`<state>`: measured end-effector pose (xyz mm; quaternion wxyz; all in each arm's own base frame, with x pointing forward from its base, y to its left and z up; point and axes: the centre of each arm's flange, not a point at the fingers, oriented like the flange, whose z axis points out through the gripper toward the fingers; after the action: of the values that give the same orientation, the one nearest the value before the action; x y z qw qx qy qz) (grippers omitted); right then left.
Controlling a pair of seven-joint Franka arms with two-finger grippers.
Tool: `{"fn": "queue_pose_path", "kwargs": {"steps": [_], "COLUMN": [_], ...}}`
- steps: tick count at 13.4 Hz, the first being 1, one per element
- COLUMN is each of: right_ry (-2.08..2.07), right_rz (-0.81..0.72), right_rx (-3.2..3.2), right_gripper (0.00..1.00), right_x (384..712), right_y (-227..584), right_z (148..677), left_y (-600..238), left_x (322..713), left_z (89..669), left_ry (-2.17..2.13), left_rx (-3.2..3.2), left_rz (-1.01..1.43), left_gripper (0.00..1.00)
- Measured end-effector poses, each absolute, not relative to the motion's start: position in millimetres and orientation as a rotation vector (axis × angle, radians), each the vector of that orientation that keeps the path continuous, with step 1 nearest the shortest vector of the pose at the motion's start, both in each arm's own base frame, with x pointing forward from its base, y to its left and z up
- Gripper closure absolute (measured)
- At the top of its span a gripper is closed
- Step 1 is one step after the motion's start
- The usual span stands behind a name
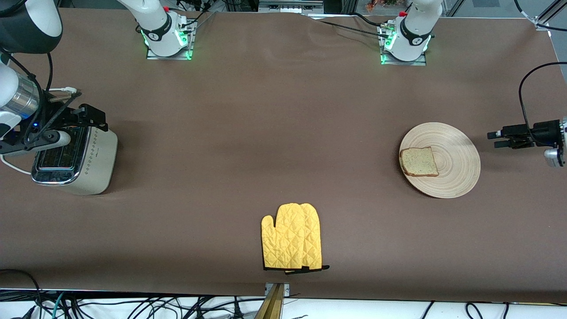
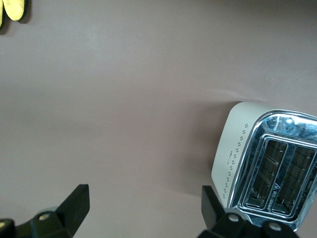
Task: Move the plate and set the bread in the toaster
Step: 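Lower the left gripper to the wooden plate's rim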
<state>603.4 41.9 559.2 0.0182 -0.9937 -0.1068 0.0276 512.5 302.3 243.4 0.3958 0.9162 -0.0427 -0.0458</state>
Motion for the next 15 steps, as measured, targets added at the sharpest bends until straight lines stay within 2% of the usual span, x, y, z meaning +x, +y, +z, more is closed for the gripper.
{"fn": "queue_pose_path", "kwargs": {"steps": [3,7,12,15], "right_ry": [-0.332,-0.331,-0.330,-0.330], "right_rz": [0.086,0.089,0.090,0.089], "right_rx": [-3.086,-3.086,-3.086,-3.086], "right_gripper": [0.00,0.00,0.00,0.00], "right_x": [603.4,603.3,603.3,603.3], "right_y": [41.9,41.8,41.7,41.6], "right_z": [559.1,558.4,558.2,558.2], "left_y": [317.0,345.5,330.7,325.4], "left_x": [505.7,515.5,520.1,516.2], "left_z": [206.1,190.6,151.8,128.0], "left_ry": [-0.109,-0.060,0.084,0.100], "left_rx": [2.289,2.327,2.235,2.213], "left_rz": [-0.103,-0.043,-0.059,-0.086], "left_gripper": [0.00,0.00,0.00,0.05]}}
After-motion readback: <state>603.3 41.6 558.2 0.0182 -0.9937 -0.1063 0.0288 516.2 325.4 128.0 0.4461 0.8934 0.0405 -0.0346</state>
